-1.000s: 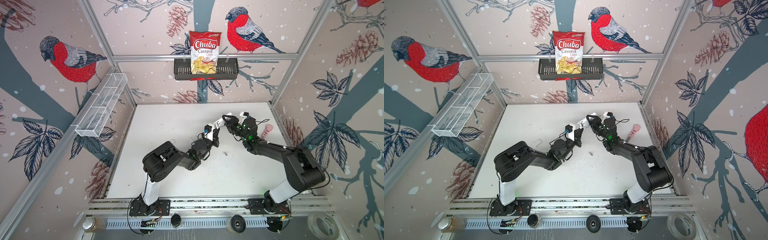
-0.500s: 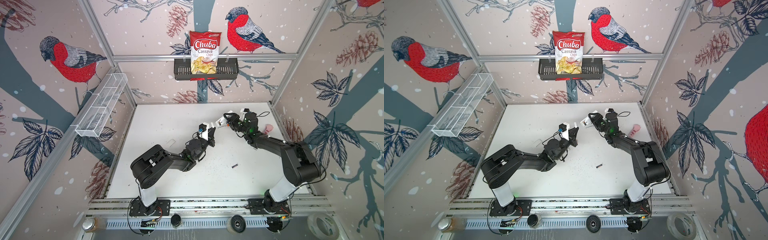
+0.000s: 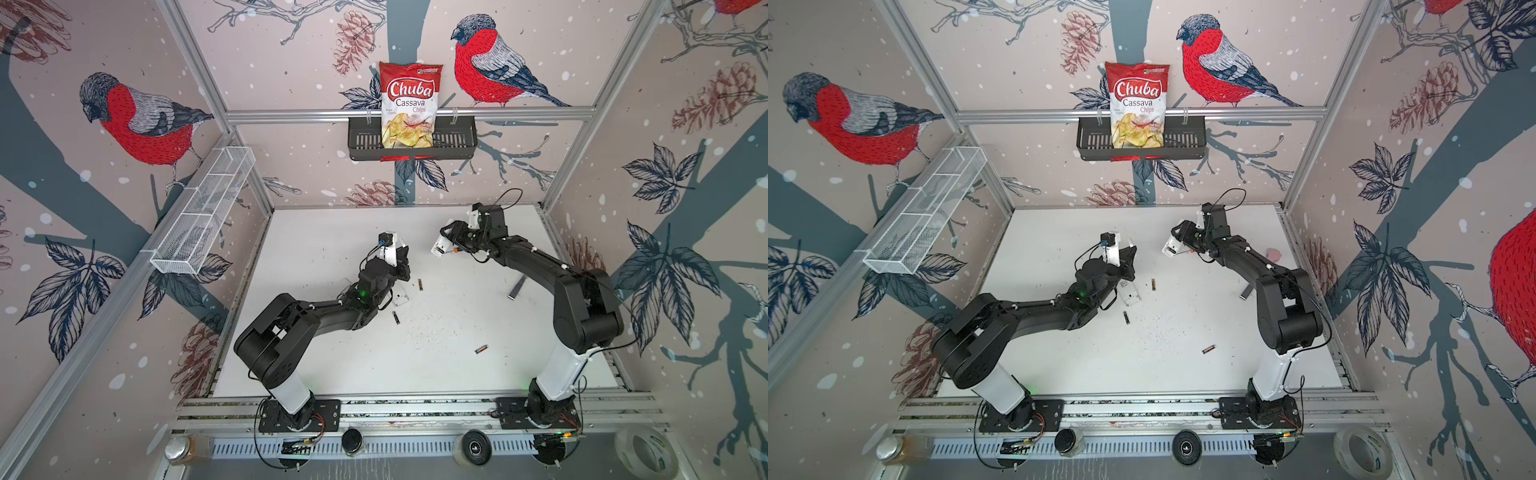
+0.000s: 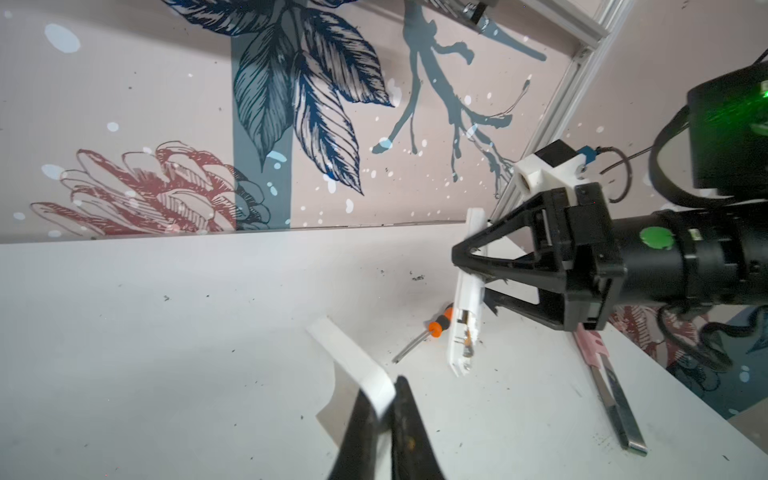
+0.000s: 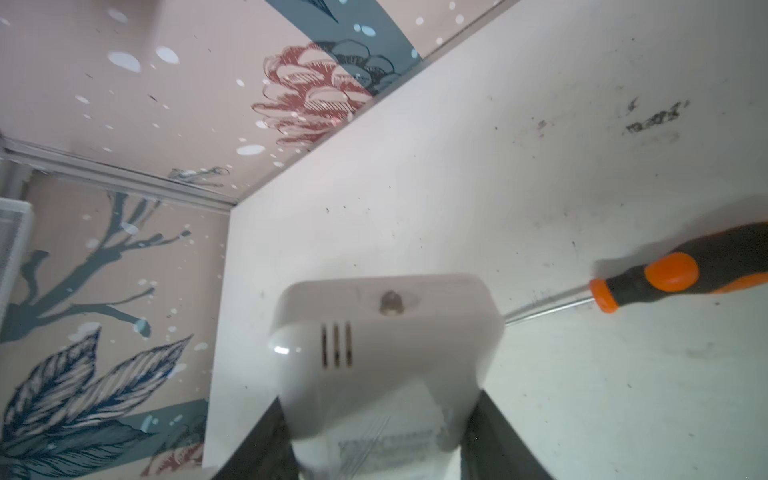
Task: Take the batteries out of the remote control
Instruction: 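Pull the cover away with the left gripper while the right gripper draws back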
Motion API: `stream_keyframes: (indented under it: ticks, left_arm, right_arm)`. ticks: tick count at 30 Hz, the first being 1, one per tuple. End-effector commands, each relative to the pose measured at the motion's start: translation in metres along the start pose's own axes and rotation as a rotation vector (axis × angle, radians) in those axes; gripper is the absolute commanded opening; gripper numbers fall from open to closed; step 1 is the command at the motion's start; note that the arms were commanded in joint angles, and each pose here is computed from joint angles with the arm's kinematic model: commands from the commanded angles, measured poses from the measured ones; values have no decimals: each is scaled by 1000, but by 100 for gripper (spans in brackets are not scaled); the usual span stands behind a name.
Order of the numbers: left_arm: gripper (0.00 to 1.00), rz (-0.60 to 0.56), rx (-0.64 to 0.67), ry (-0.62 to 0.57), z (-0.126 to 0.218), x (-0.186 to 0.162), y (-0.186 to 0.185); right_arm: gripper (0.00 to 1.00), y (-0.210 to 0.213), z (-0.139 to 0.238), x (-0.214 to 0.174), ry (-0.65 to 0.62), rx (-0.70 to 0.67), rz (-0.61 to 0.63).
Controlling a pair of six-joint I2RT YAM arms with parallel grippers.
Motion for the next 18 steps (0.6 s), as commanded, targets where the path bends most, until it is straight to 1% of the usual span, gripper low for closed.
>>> stream_keyframes:
  ticks: [1, 6, 9, 12, 18]
  left_arm:
    - [1, 22, 54, 61, -1, -4, 14]
    - [2, 67, 107, 120, -5, -7, 39]
    - [2, 82, 146, 168, -7, -12, 54]
    - [2, 96, 178, 202, -6, -19, 67]
    - [3, 77, 252, 252, -4, -31, 83]
  right_arm:
    - [32, -6, -1, -18, 115, -58, 81]
    - [32, -2, -8, -28, 210, -99, 166]
    - [32, 1, -14, -37, 276, -140, 226]
    - [33, 3, -18, -46, 316, -175, 270]
    - [34, 5, -26, -66, 405, -238, 357]
Point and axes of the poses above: each gripper's point midway between its finger pads, its own z axis back along the fingers, its own y axis along the line the jaws close on, x = y × z, the point moved 5 cm from there along z, back along the fingers, and after that the axes turned 8 degrees about z, right-handed, at the moved point
